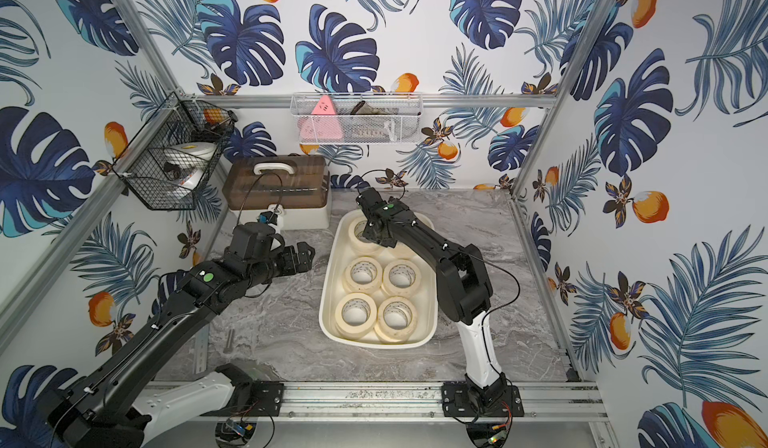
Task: Take out the art tape in the storage box
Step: Pick up the art tape from the storage box.
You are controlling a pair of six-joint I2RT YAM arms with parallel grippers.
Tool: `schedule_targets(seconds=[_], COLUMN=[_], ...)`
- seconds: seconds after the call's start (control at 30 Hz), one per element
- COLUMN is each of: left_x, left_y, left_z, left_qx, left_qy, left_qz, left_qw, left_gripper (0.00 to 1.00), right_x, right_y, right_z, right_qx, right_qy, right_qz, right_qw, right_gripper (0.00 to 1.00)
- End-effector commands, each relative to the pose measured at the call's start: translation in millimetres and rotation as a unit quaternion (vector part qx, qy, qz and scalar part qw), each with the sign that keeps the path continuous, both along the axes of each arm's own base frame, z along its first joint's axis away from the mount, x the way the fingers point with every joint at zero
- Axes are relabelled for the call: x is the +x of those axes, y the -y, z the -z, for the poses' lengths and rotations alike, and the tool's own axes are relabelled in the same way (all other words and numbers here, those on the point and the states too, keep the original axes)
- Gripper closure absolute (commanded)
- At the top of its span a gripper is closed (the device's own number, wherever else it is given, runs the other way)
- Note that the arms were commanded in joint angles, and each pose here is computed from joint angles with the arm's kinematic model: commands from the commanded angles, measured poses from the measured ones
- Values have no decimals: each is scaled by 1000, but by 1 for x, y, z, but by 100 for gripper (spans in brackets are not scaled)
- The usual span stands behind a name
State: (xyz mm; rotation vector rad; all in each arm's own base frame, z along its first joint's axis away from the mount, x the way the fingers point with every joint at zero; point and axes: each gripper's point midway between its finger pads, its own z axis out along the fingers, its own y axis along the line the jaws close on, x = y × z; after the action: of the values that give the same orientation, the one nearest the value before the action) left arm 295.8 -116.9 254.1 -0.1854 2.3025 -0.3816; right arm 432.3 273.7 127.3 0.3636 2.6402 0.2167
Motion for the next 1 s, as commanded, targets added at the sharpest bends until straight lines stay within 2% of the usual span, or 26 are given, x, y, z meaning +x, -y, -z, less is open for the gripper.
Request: schedule_targets(seconds=[0.0, 0.13, 0.17, 0.23, 0.53, 0.97], left_x=[2, 4, 4, 5, 9, 16], left_y=[-2, -6, -6, -4, -2, -18], left_z=[-5, -7, -9, -10, -12, 14], left_qx=[18, 38, 40, 43, 72, 132], left_qy=[3, -1, 0, 1, -16, -54], left_qz=[6, 5, 7, 14, 35, 18], left_qw=[1000, 999, 999, 999, 997, 990], left_gripper=[1, 2, 3, 5, 15, 18], right_x=[-4, -19, -24, -35, -75, -111], right_y=[-25, -44, -47, -56, -93, -123], right_z=[-22, -27, -42, -46, -62, -72], right_qx=[36, 50, 59, 63, 49, 24], right_qy=[20, 16, 27, 26, 49, 73], right_qz=[-83, -131, -141, -159, -219, -258], right_qw=[996, 990, 988, 985, 973, 963], right_gripper=[100, 100, 100, 100, 100, 100])
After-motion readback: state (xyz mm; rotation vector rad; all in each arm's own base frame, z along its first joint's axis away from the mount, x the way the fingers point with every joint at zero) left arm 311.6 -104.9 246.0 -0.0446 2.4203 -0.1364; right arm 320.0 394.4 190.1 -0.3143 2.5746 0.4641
